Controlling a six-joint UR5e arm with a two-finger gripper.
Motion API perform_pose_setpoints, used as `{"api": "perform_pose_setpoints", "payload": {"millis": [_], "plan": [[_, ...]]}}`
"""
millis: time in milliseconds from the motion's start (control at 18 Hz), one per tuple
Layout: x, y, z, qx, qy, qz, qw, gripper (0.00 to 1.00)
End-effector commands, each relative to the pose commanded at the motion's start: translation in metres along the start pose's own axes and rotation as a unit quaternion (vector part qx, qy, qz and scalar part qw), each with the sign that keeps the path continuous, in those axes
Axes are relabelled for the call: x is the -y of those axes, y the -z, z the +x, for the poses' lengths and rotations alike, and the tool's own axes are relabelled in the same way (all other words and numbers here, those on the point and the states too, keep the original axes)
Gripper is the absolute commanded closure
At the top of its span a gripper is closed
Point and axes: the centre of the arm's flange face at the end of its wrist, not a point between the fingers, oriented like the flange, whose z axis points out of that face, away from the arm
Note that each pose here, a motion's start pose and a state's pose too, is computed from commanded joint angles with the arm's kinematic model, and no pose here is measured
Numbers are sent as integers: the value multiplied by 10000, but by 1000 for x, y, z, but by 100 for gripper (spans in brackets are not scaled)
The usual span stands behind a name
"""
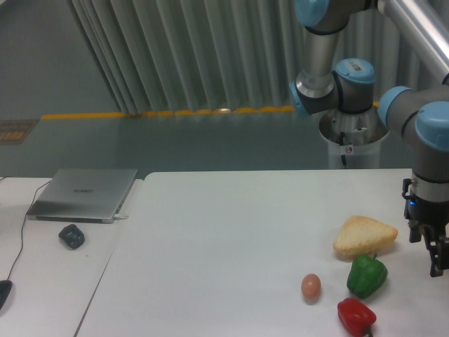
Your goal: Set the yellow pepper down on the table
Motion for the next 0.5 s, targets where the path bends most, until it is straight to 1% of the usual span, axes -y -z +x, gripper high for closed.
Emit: {"api": "perform_pose_setpoints", "payload": {"millis": [167, 278, 444, 500], "plan": [[-34, 2, -4, 21, 165, -35, 9999, 0], [-45, 0, -6, 24, 294, -56, 9995, 0], [-71, -7, -15, 230, 492, -108, 9985, 0], [-85, -9, -17, 251, 588, -129, 9979, 0]]}}
